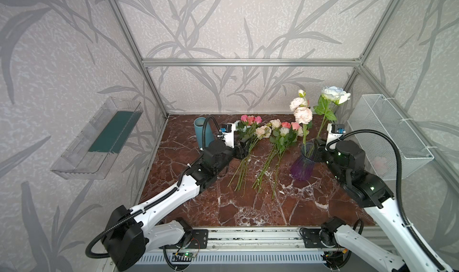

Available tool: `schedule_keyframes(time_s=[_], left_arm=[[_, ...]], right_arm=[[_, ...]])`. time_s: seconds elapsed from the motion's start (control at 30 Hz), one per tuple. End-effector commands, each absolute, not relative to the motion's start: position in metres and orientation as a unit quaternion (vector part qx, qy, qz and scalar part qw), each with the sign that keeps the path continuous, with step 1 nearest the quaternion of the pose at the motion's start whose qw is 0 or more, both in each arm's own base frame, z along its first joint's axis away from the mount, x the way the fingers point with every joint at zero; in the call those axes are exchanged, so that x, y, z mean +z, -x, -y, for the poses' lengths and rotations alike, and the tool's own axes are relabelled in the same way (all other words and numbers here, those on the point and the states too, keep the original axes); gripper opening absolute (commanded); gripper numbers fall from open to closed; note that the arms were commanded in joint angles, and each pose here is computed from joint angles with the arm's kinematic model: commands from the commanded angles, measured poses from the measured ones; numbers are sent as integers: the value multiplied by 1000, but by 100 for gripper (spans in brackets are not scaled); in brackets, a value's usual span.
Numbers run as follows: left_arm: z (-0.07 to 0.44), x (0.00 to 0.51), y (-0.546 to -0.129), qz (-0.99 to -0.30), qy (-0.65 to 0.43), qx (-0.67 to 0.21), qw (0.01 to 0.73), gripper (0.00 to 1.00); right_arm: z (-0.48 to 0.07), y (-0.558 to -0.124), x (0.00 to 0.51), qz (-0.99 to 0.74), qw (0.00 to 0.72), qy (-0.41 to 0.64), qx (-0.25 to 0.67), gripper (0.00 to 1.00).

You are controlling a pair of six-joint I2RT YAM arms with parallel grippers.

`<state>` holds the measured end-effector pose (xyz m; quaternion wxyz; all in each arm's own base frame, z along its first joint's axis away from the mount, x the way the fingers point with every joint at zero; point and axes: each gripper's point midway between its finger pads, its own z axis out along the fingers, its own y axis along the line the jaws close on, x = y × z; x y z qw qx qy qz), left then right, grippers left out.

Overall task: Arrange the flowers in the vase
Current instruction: 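Open the right gripper and draw back while the left gripper reaches the roses, then lower the left gripper onto the loose stems and grasp a pink rose stem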

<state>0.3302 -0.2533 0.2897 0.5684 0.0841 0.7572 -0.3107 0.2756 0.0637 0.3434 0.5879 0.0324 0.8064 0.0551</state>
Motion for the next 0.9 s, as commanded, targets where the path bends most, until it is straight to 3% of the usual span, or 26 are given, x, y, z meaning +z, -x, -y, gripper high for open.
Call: schedule_keyframes(time_s=[0.0,0.43,0.73,0.87], left_arm=[[256,280,-341,-779,-80,-292,549,63],[276,157,-371,-910,-81,-197,356,47],[262,78,-371,-963,-68,-95,245,42],[270,56,-366,-972,-91,-89,196,42]], right_arm=[[-64,-261,358,-799,594,-41,91,29],[-69,-241,321,-814,562,-48,140,29],[-73,-240,311,-814,557,-52,155,29],[-75,-241,310,-813,558,-52,160,29]])
